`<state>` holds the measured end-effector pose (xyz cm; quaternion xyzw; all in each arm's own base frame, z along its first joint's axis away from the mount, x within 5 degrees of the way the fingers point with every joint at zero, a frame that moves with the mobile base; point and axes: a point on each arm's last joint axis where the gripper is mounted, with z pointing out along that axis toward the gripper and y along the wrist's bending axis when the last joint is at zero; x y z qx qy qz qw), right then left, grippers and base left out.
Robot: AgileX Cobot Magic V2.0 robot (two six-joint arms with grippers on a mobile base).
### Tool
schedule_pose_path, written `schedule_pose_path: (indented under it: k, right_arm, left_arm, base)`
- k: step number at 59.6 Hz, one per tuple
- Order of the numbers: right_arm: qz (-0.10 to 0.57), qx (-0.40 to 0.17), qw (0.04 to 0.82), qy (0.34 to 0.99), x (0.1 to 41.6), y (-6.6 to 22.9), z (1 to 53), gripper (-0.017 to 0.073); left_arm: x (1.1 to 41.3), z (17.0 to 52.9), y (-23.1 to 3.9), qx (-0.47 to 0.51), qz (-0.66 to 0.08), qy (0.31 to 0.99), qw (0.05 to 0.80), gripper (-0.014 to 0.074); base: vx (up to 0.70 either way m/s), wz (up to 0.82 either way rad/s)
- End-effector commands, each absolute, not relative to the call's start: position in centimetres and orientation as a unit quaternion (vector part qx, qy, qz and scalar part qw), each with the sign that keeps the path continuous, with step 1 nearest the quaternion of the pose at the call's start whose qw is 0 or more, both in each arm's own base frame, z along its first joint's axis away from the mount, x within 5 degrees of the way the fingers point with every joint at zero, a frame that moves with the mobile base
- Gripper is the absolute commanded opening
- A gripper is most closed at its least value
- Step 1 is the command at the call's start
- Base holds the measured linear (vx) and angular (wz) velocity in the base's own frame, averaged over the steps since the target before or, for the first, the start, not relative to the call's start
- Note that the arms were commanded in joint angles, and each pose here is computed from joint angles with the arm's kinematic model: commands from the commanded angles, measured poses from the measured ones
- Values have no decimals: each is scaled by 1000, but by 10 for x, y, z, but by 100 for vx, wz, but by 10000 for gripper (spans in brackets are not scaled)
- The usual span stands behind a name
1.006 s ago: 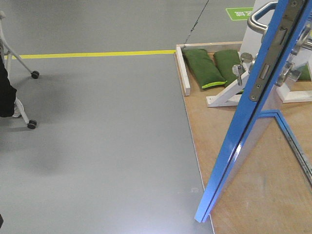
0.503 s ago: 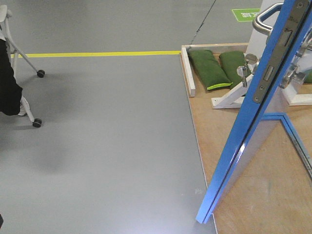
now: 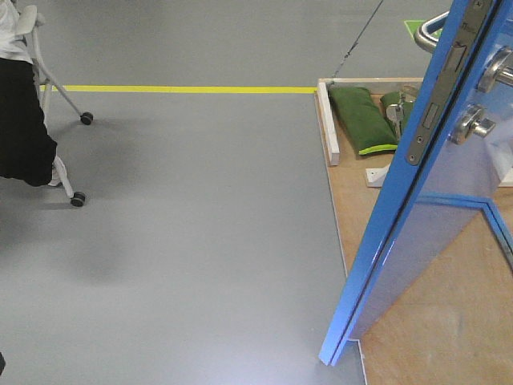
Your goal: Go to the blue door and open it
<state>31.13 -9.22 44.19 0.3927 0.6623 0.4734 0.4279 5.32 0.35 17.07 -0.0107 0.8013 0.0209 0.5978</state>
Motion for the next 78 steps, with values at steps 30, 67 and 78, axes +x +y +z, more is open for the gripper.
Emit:
schedule_pose_path:
  k: [30, 67, 78]
  right_arm:
    - [499, 370, 452, 640, 302, -83, 465, -4]
    - [499, 370, 452, 640, 302, -83, 465, -4]
    - [499, 370, 452, 640, 302, -83, 465, -4]
  left_arm:
    - [53, 190, 3, -10, 15, 762, 647, 71]
    - [53, 190, 3, -10, 15, 762, 647, 71]
    - [53, 190, 3, -10, 15, 762, 647, 71]
  base:
    - [8, 9]
    - [10, 9]
    - [12, 6]
